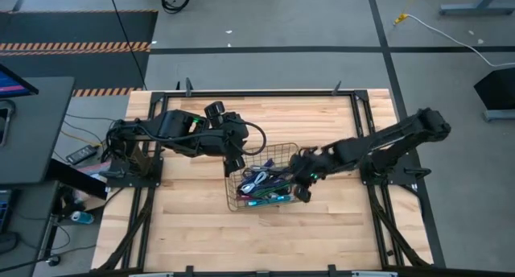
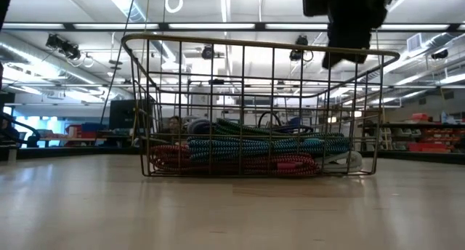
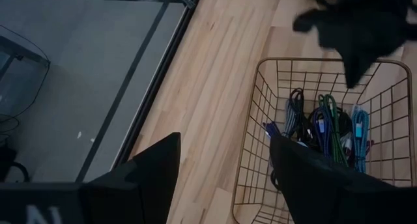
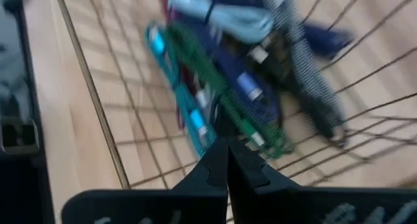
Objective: Pick and place USB-C Cables
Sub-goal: Adjust the gold wire basket
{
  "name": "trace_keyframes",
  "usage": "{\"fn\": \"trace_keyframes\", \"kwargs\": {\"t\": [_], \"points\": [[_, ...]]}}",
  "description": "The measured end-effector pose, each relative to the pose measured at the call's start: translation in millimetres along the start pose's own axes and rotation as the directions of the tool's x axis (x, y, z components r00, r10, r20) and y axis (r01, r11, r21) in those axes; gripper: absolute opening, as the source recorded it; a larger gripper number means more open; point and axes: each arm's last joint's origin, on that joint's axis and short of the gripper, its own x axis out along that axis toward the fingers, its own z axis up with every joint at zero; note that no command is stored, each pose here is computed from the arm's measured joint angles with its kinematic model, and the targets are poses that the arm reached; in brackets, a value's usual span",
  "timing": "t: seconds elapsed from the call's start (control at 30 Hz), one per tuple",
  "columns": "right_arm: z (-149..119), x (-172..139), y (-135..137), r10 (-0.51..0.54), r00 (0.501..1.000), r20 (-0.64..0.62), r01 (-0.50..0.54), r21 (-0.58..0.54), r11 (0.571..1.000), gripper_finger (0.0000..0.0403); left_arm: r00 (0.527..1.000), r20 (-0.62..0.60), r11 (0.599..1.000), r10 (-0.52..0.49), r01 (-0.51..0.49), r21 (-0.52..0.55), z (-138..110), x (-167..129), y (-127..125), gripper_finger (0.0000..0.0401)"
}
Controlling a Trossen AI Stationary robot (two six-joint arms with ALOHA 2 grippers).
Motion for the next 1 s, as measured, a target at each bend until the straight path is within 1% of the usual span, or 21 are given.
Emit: {"fn": "trace_keyframes", "kwargs": {"t": [0.07, 0.17, 0.37, 0.53, 0.9, 1.0], "points": [[-4.0, 12.7, 4.1, 0.001, 0.999, -0.046, -0.002, -0.024, 1.000, 0.0000, 1.000, 0.000, 1.000, 0.000, 0.000, 0.000, 0.0, 0.0, 0.0, 0.0243], [-7.1, 23.7, 9.6, 0.032, 0.996, -0.085, -0.035, -0.035, 0.999, 0.0000, 1.000, 0.000, 1.000, 0.000, 0.000, 0.000, -0.1, -0.1, 0.1, 0.0243], [-12.7, 27.7, 22.5, 0.096, 0.991, -0.096, -0.097, -0.009, 0.995, 0.0000, 1.000, -0.002, 1.000, 0.000, 0.000, 0.001, -0.2, -0.1, 0.1, 0.0243], [-18.1, 26.0, 35.6, 0.136, 0.988, -0.068, -0.134, 0.037, 0.990, 0.0000, 1.000, -0.002, 1.000, 0.000, 0.000, 0.001, -0.2, -0.1, 0.1, 0.0243], [-24.8, 23.5, 48.5, 0.131, 0.991, -0.003, -0.130, 0.113, 0.985, 0.0000, 1.000, -0.002, 1.000, 0.000, 0.000, 0.013, -0.3, -0.1, 0.1, 0.0243], [-22.7, 22.9, 51.2, 0.139, 0.990, 0.037, -0.143, 0.120, 0.982, 0.0000, 1.000, -0.003, 1.000, 0.000, 0.000, 0.013, -0.3, -0.1, 0.1, 0.0243]]}}
